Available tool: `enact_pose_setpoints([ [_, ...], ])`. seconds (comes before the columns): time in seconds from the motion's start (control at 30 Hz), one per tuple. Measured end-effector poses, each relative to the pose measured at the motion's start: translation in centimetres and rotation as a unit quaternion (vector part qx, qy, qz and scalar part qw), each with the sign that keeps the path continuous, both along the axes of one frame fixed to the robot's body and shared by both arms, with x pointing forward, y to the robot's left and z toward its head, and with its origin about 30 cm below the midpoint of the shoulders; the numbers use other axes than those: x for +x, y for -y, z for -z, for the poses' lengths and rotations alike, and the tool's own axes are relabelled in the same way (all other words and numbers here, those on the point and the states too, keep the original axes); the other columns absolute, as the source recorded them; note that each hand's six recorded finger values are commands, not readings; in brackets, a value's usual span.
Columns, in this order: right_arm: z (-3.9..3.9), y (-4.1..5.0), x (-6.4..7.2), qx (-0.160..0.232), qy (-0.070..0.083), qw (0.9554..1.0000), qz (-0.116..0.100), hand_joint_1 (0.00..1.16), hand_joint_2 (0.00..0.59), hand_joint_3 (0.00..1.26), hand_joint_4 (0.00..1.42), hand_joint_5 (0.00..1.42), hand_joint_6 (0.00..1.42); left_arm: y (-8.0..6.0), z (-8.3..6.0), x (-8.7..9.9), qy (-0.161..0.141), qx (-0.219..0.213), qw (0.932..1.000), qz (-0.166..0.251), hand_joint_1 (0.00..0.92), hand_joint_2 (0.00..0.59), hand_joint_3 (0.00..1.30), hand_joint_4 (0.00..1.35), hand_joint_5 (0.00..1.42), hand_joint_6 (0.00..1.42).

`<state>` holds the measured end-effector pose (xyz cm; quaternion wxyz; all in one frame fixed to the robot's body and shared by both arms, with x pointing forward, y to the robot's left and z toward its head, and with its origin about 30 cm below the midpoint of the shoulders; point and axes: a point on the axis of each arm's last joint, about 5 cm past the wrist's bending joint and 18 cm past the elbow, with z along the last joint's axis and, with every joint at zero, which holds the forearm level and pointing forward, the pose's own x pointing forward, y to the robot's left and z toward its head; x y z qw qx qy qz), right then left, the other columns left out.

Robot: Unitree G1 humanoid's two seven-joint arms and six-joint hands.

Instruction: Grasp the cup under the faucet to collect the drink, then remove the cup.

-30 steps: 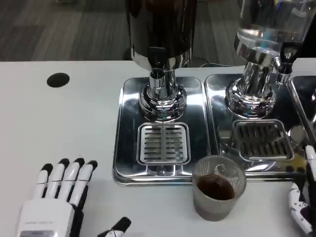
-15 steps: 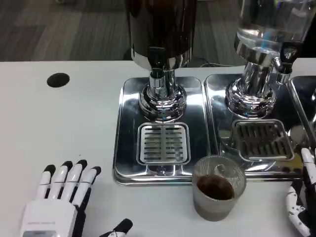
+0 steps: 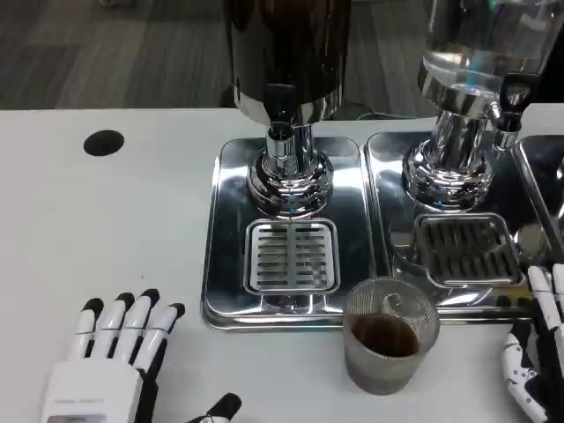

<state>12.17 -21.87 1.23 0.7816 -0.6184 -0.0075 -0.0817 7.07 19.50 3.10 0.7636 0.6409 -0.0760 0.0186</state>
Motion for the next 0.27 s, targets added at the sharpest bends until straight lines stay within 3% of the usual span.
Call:
enact_pose_setpoints([
  [0.27, -0.23, 0.19, 0.3, -0.001, 0.008, 0.9999, -0.015, 0.0, 0.564, 0.08, 0.0, 0.0, 0.0, 0.8, -1.4, -0.6, 0.035, 0.001, 0.9994, 0.005, 0.0, 0.156, 0.23, 0.0, 0.09, 0.03],
])
